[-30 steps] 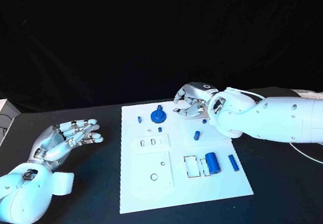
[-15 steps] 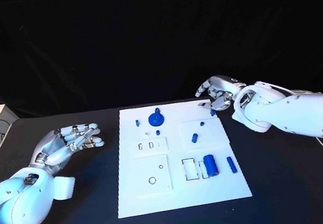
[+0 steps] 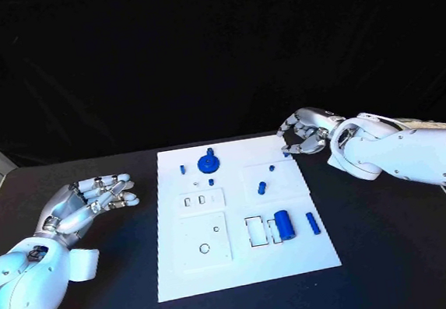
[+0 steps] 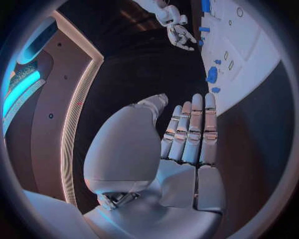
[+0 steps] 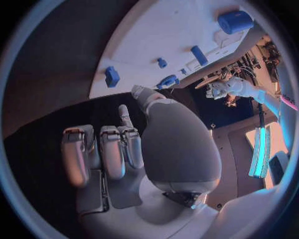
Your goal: Assemble the parts on the task board
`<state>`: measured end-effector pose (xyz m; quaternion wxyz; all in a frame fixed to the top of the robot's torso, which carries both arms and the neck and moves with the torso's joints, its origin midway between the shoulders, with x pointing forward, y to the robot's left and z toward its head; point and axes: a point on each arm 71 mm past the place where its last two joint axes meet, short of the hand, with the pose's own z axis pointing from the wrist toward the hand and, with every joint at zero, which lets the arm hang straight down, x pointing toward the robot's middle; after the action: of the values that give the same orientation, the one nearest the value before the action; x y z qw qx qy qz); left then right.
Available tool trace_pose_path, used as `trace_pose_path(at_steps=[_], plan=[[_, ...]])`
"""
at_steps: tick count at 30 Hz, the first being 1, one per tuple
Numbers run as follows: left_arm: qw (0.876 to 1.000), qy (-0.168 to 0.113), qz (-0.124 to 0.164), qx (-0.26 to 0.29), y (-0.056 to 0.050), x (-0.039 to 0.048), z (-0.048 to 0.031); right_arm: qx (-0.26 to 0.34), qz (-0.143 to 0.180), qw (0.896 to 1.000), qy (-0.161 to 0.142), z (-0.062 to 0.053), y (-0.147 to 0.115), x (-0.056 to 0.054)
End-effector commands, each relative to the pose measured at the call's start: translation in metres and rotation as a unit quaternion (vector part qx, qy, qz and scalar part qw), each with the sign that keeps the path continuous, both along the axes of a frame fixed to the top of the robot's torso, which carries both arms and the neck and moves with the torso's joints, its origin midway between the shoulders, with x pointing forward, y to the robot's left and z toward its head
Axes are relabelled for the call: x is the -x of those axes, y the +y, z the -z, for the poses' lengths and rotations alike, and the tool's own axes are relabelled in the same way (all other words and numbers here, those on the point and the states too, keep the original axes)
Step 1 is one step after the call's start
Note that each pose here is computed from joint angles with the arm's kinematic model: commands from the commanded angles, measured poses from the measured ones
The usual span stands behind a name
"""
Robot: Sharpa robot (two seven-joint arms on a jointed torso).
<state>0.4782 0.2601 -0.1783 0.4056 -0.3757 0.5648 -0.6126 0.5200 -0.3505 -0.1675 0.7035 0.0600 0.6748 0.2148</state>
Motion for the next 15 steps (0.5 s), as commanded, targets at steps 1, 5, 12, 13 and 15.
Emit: trace_pose_path(at_steps=[1,5,12,13,15], plan=[[1.000,-0.006,0.008,0.007,-0.0017,0.0005,-0.0008,-0.011,-0.020,0.999,0.023,0.0062,0.0013,0.0000],[1.000,-0.006,0.008,0.007,-0.0015,0.0004,0.0000,-0.010,-0.016,0.999,0.026,0.0090,-0.0013,-0.0013],[1.000,-0.005,0.007,0.007,-0.0012,0.0004,0.0008,-0.008,-0.007,0.999,0.030,0.0132,-0.0054,-0.0044],[1.000,-0.005,0.007,0.007,-0.0011,0.0003,0.0008,-0.008,-0.006,1.000,0.030,0.0135,-0.0057,-0.0048],[1.000,-0.005,0.007,0.007,-0.0011,0.0003,0.0009,-0.008,-0.004,1.000,0.029,0.0137,-0.0063,-0.0054]])
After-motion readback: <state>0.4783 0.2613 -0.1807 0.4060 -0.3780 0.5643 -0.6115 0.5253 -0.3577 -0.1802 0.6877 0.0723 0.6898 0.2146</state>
